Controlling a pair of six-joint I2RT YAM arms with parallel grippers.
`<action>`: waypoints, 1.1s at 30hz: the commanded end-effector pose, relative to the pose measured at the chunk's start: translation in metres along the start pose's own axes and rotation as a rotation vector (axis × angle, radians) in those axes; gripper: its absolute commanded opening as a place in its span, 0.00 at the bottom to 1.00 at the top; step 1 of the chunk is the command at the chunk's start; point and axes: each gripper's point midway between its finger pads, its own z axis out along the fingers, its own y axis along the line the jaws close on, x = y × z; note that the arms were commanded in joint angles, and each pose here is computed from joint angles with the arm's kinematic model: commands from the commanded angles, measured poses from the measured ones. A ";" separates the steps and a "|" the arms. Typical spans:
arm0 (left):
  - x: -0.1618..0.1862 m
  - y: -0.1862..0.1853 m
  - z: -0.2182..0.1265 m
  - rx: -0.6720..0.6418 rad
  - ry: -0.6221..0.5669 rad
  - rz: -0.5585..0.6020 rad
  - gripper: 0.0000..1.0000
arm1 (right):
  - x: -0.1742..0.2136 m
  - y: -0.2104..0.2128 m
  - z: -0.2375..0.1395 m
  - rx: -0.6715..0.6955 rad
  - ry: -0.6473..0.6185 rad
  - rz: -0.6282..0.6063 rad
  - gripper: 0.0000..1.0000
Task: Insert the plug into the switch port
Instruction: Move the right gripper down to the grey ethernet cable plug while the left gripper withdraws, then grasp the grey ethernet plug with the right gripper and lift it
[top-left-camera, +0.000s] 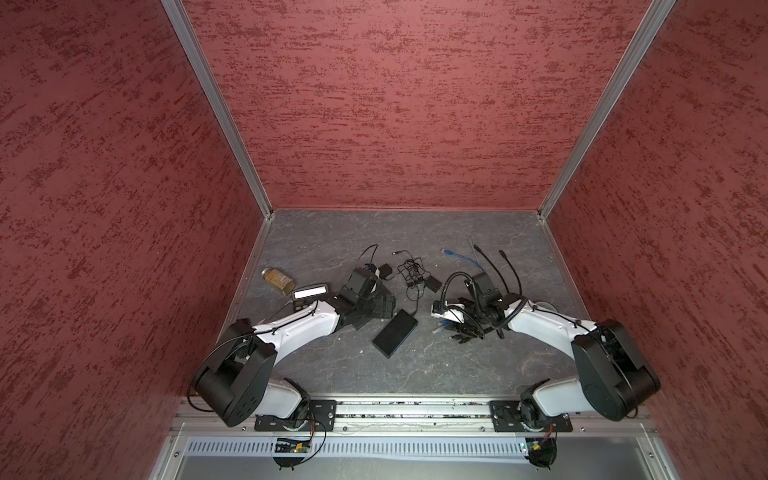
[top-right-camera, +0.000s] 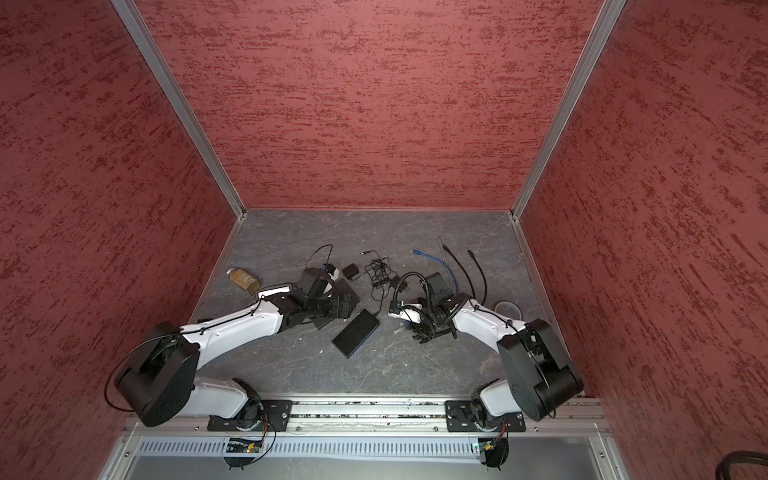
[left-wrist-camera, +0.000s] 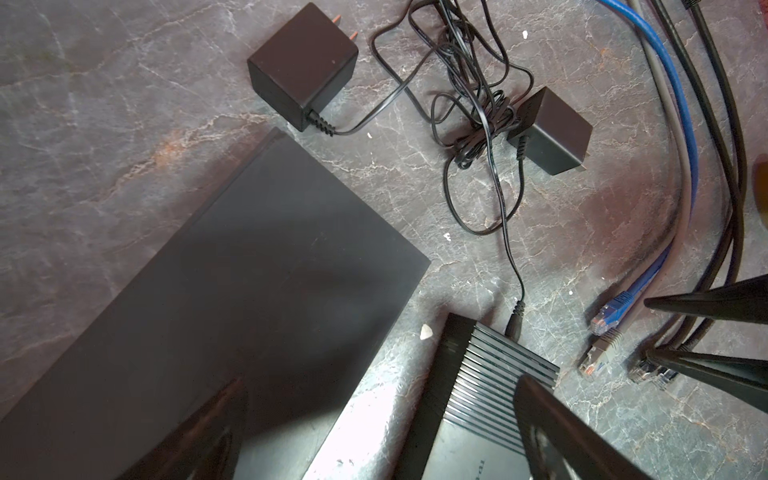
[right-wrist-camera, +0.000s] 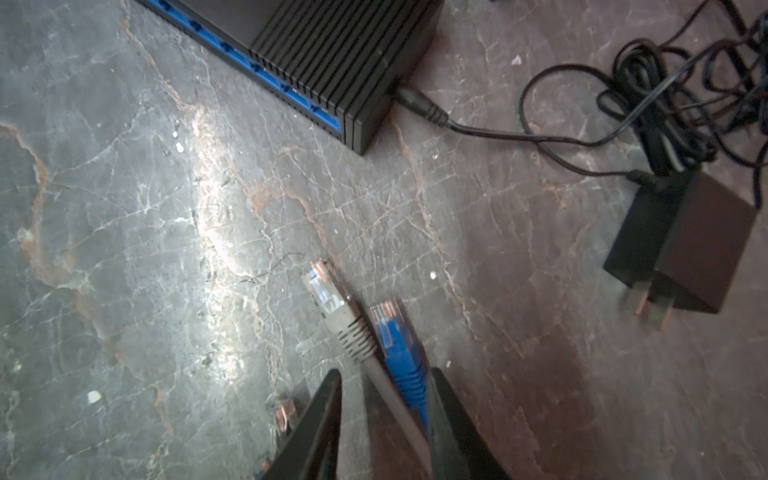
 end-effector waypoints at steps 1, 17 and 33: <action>0.000 0.005 0.003 -0.022 0.005 0.015 1.00 | -0.008 0.011 0.003 -0.049 -0.046 -0.032 0.33; 0.007 0.006 0.009 -0.018 0.037 0.021 1.00 | 0.005 0.018 0.020 -0.103 0.019 -0.014 0.31; 0.050 -0.024 -0.009 0.029 0.176 0.205 1.00 | -0.028 0.007 0.008 -0.029 -0.131 -0.072 0.07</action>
